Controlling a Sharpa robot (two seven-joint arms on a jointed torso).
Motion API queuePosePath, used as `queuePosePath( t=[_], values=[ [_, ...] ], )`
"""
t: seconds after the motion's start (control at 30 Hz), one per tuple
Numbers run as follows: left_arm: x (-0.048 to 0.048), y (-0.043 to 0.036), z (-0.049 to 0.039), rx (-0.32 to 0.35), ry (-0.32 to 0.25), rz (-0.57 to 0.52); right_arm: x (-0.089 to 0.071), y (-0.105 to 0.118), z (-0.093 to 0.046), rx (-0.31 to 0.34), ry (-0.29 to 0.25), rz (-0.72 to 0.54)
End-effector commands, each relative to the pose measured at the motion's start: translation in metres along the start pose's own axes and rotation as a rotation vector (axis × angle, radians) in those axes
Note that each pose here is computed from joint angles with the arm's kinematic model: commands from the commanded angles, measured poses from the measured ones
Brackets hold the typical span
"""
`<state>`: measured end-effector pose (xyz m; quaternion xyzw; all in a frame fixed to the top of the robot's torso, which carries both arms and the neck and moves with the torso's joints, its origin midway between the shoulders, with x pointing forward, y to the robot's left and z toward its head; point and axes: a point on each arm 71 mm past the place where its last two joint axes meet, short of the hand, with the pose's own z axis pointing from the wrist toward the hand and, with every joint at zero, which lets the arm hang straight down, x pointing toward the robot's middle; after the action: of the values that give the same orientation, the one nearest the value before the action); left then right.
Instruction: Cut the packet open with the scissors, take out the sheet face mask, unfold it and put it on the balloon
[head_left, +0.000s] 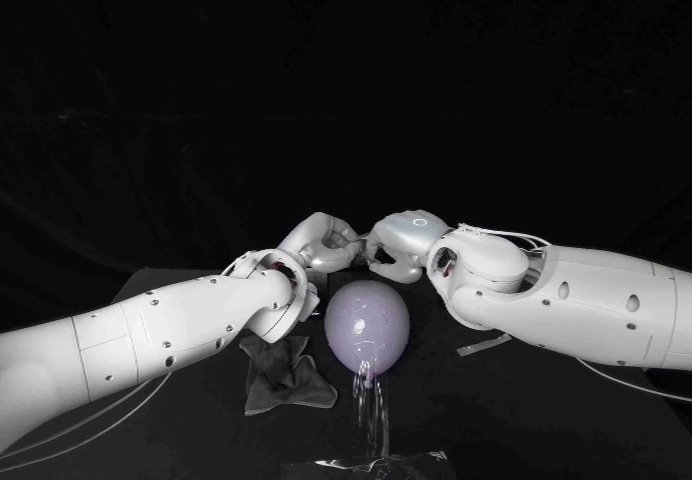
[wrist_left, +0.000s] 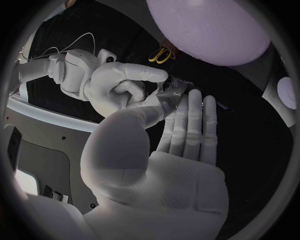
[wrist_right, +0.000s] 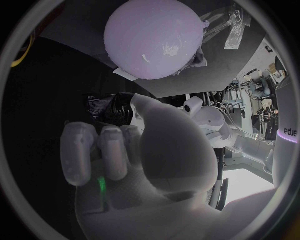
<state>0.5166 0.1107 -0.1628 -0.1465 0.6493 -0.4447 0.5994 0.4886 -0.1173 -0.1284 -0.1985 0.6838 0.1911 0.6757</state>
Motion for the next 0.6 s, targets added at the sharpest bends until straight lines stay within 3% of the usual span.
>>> queuePosePath(
  t=[0.03, 0.6],
  values=[
    [-0.0031, -0.0065, 0.0009, 0.049, -0.019, -0.002, 0.008, -0.007, -0.003, 0.029, 0.073, -0.043],
    [-0.0062, -0.0032, 0.0015, 0.051, -0.022, 0.019, 0.001, -0.011, -0.017, 0.03, 0.007, -0.014]
  ],
)
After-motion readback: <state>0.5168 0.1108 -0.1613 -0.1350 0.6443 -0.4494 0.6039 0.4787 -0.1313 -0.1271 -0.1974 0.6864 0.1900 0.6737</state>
